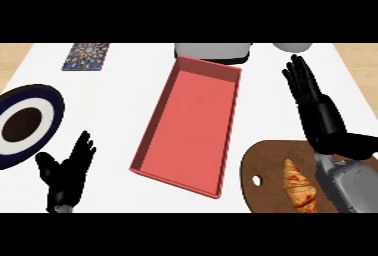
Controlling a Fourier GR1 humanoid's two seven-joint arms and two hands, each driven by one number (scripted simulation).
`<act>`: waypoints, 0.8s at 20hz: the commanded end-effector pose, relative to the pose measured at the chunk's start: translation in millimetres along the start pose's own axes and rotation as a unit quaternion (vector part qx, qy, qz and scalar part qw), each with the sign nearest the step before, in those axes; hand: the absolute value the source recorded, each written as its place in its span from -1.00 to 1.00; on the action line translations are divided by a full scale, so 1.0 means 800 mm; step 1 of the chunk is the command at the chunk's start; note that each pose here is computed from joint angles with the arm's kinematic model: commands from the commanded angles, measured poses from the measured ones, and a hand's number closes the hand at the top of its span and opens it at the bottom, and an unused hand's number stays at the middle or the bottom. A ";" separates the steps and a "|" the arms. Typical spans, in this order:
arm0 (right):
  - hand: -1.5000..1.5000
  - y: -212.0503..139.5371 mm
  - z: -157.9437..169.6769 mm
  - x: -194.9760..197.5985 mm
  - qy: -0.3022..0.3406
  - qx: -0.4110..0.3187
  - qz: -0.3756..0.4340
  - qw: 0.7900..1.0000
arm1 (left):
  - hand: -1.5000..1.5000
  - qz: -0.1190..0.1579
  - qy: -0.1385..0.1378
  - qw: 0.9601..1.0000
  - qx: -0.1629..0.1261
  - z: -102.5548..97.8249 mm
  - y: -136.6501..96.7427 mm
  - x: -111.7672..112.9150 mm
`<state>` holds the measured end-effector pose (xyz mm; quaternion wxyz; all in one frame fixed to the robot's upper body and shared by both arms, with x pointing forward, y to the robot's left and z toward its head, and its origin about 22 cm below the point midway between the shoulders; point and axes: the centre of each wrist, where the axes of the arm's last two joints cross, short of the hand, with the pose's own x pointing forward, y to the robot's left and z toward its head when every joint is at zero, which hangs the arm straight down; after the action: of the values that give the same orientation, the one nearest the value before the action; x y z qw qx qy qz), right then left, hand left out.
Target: Pick the can from the cutting board and place it in the cardboard box
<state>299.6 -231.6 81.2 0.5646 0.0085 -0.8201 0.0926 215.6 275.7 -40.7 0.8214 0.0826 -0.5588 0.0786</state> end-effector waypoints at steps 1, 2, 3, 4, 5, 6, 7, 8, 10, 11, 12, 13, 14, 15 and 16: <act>-1.00 -0.028 0.063 0.001 -0.028 -0.055 0.048 0.997 | 0.00 -0.030 -0.032 0.999 0.000 -0.003 0.002 0.008; -1.00 -0.054 0.081 -0.015 -0.039 -0.087 0.085 0.992 | 0.00 -0.065 -0.055 0.996 0.010 -0.001 0.018 0.016; -1.00 -0.076 0.092 -0.018 -0.043 -0.124 0.122 0.984 | 0.00 -0.088 -0.077 0.993 0.017 -0.004 0.031 0.023; -1.00 -0.098 0.095 -0.010 -0.063 -0.166 0.146 0.973 | 0.00 -0.118 -0.088 0.989 0.031 -0.005 0.052 0.027; -1.00 -0.117 0.103 -0.007 -0.070 -0.196 0.169 0.963 | 0.00 -0.137 -0.107 0.984 0.037 -0.008 0.057 0.037; -1.00 -0.138 0.110 -0.004 -0.080 -0.229 0.197 0.950 | 0.00 -0.164 -0.113 0.979 0.044 -0.008 0.069 0.041; -1.00 -0.083 0.039 0.045 -0.227 -0.273 0.040 0.934 | 0.00 -0.112 -0.066 0.991 0.026 -0.004 0.045 0.019; -1.00 -0.175 0.149 -0.025 -0.008 -0.360 0.234 0.903 | 0.00 -0.150 -0.097 0.983 0.040 -0.005 0.064 0.031; -1.00 -0.189 0.181 -0.026 -0.039 -0.425 0.251 0.869 | 0.00 -0.176 -0.102 0.978 0.038 0.000 0.071 0.025; -1.00 -0.193 0.198 -0.024 -0.065 -0.431 0.276 0.857 | 0.00 -0.190 -0.109 0.975 0.029 0.001 0.076 0.031; -1.00 -0.186 0.217 -0.028 -0.087 -0.416 0.293 0.856 | 0.00 -0.192 -0.113 0.974 0.028 -0.001 0.072 0.031; -1.00 -0.190 0.236 -0.024 -0.103 -0.397 0.321 0.854 | 0.00 -0.197 -0.115 0.973 0.019 0.000 0.074 0.029; -1.00 -0.184 0.265 -0.030 -0.098 -0.374 0.353 0.852 | 0.00 -0.204 -0.123 0.971 0.012 0.001 0.077 0.034; -1.00 -0.177 0.289 -0.034 -0.095 -0.354 0.375 0.852 | 0.00 -0.209 -0.130 0.969 0.011 -0.001 0.069 0.031; -1.00 -0.180 0.319 -0.030 -0.082 -0.336 0.397 0.850 | 0.00 -0.212 -0.133 0.968 0.002 -0.002 0.075 0.035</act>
<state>152.5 -402.5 11.6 0.3986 -0.4446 -0.8008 -0.0470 213.4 330.8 -15.4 0.7494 0.2096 -0.6233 -0.0775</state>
